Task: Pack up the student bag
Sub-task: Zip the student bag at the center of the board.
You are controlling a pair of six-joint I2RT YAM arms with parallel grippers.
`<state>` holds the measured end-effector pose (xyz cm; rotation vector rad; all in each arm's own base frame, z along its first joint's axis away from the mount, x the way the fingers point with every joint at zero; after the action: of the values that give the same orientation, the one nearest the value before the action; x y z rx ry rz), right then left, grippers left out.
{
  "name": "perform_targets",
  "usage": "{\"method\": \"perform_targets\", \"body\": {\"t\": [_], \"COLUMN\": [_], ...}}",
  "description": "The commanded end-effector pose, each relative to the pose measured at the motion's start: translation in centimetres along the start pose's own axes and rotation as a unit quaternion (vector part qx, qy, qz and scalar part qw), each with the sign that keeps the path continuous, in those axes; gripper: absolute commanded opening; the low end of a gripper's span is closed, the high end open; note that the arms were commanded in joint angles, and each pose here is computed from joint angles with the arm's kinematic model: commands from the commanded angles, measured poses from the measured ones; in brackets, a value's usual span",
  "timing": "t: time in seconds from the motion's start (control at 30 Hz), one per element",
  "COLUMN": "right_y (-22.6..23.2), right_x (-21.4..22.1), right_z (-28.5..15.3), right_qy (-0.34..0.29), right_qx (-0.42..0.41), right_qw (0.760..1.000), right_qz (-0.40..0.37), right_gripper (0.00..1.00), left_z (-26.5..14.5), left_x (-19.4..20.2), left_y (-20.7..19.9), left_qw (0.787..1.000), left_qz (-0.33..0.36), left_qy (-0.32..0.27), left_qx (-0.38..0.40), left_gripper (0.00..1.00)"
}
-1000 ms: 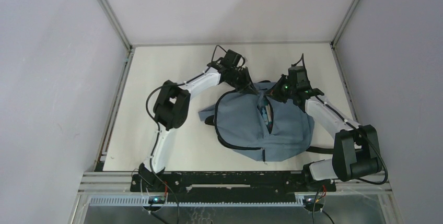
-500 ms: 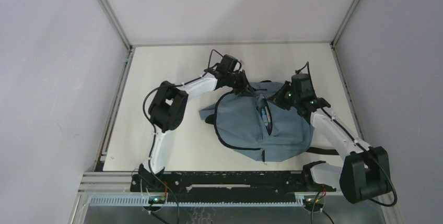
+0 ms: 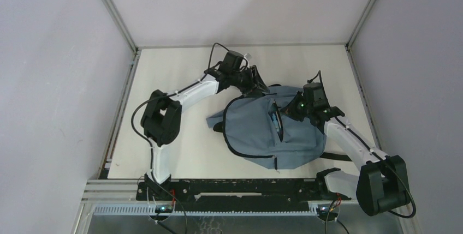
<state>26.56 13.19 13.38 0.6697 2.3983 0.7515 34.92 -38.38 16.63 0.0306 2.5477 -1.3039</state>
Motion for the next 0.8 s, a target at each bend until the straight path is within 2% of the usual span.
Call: {"method": "perform_targets", "body": {"t": [0.0,0.2,0.53,0.57,0.7,0.77], "right_y": [1.0,0.9,0.7,0.8,0.9,1.0], "right_x": [-0.3,-0.4,-0.4,-0.4,-0.5,-0.5], "right_z": [-0.1,-0.5,-0.9,-1.0,-1.0,-0.9], "right_qy": [-0.011,-0.020,-0.021,-0.021,-0.022,-0.023], "right_qx": [-0.021,-0.016,-0.014,-0.015,-0.018,-0.021], "right_qw": [1.000,1.000,1.000,1.000,1.000,1.000], "right_qz": [-0.015,-0.015,-0.014,-0.012,-0.005,-0.001], "right_gripper": [0.00,0.00,0.00,0.01,0.20,0.25], "left_z": [-2.1,-0.1,2.3,2.4,3.0,3.3], "left_x": [0.6,1.7,1.4,1.3,1.1,0.8], "left_y": [-2.6,-2.3,-1.7,-1.5,-1.0,-1.0], "left_qw": [0.997,0.994,0.992,0.993,0.994,0.995], "left_qz": [0.073,0.095,0.093,0.092,0.080,0.074], "left_qy": [-0.009,0.031,0.050,0.050,0.052,0.051], "left_qx": [-0.015,-0.052,-0.061,-0.063,-0.060,-0.050], "left_gripper": [0.53,0.56,0.59,0.58,0.56,0.54]}}
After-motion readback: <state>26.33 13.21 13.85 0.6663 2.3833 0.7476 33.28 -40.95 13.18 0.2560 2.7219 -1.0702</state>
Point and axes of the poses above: each gripper's point midway between its finger pads, its own z axis out along the fingers, its own y axis along the line the jaws close on, x = y × z, the point moved 3 cm from there along -z, back along the fingers, and after that the axes turned 4 degrees about z, right-handed, at the moved point
